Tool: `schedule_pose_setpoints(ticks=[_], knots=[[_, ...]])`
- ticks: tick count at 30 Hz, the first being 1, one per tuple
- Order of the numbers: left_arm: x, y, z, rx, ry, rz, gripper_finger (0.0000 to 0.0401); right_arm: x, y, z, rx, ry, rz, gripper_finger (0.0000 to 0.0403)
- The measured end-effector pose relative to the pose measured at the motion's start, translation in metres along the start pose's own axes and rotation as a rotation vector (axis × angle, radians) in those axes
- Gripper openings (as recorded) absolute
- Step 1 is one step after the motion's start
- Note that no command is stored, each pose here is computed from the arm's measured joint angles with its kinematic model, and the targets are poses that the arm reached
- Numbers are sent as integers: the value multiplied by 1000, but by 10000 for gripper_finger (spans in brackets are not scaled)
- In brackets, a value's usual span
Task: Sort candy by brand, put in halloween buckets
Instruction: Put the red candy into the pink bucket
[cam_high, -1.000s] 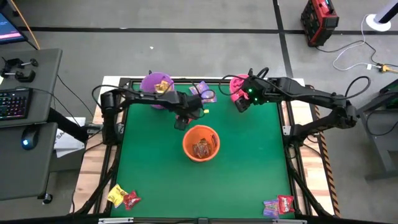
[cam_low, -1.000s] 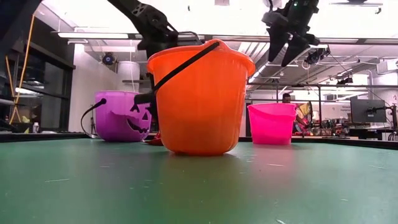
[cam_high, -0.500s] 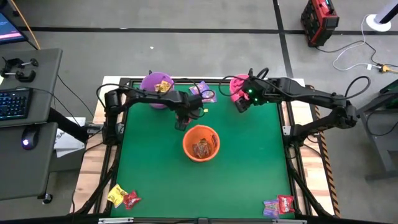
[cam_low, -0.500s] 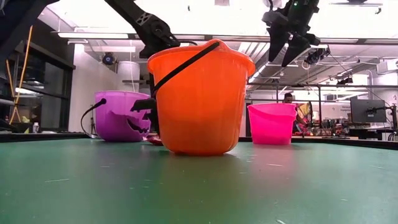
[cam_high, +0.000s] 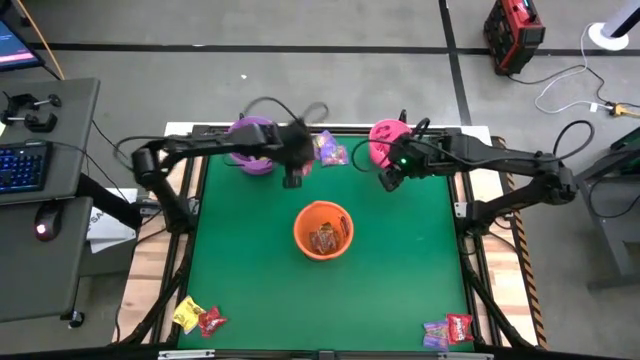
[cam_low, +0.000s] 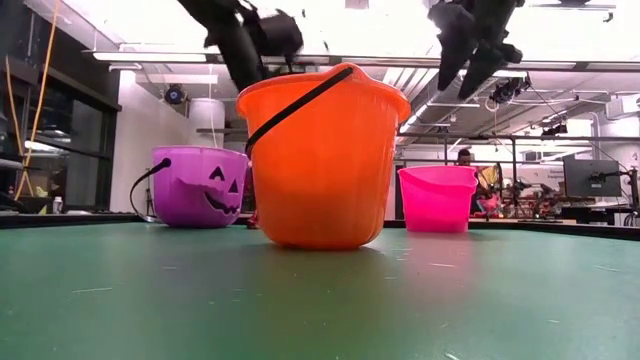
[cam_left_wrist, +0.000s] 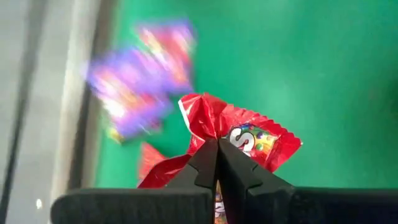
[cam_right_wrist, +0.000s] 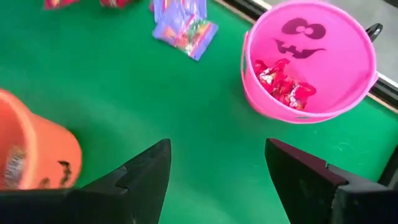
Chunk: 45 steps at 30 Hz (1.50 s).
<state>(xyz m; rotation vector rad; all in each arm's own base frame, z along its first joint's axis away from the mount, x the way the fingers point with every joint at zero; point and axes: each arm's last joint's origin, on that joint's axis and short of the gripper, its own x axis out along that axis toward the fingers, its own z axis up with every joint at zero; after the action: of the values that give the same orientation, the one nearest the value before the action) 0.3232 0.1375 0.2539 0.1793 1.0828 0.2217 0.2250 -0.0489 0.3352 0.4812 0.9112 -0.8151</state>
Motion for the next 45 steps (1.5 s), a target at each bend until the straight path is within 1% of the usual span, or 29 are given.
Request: schedule_pose_setpoints(ticks=[2,4,7,9,13,16,18,20,23,25,28,33,35,37,39,41,42,45], knots=[[-20,10,7,-57,-133,44,0,-7,1,-3,35,-41,-1,255],[-33,16,17,-117,-277,61,0,-16,1,-5,89,-101,-5,255],[-38,23,31,-205,-474,10,0,-27,1,-7,176,-196,-3,255],[-35,26,41,-267,-588,-23,0,-33,0,-7,226,-241,11,255],[-14,26,61,-412,-764,-85,0,-38,0,-4,305,-302,46,255],[8,22,74,-513,-889,-131,0,-40,3,2,363,-351,93,255],[28,19,80,-585,-961,-158,0,-41,5,8,406,-393,128,255],[51,15,83,-666,-1003,-162,0,-44,8,13,452,-458,155,255],[81,14,90,-774,-1015,-140,0,-49,12,21,461,-542,189,255],[97,16,97,-796,-1015,-127,0,-51,14,24,426,-573,203,255],[118,19,109,-796,-1021,-128,0,-52,15,25,360,-590,200,255],[139,28,134,-770,-1035,-112,0,-50,14,24,326,-564,187,255],[147,30,140,-744,-1000,-82,1,-50,13,23,299,-551,183,255],[157,31,143,-714,-918,-44,4,-49,13,22,274,-543,175,255],[162,32,146,-680,-826,-12,16,-49,13,22,260,-541,172,255],[161,34,150,-633,-772,11,36,-49,13,22,250,-541,170,255],[160,35,151,-615,-754,17,50,-49,13,22,243,-542,168,255],[153,37,155,-589,-759,51,97,-49,13,21,225,-542,162,255]])
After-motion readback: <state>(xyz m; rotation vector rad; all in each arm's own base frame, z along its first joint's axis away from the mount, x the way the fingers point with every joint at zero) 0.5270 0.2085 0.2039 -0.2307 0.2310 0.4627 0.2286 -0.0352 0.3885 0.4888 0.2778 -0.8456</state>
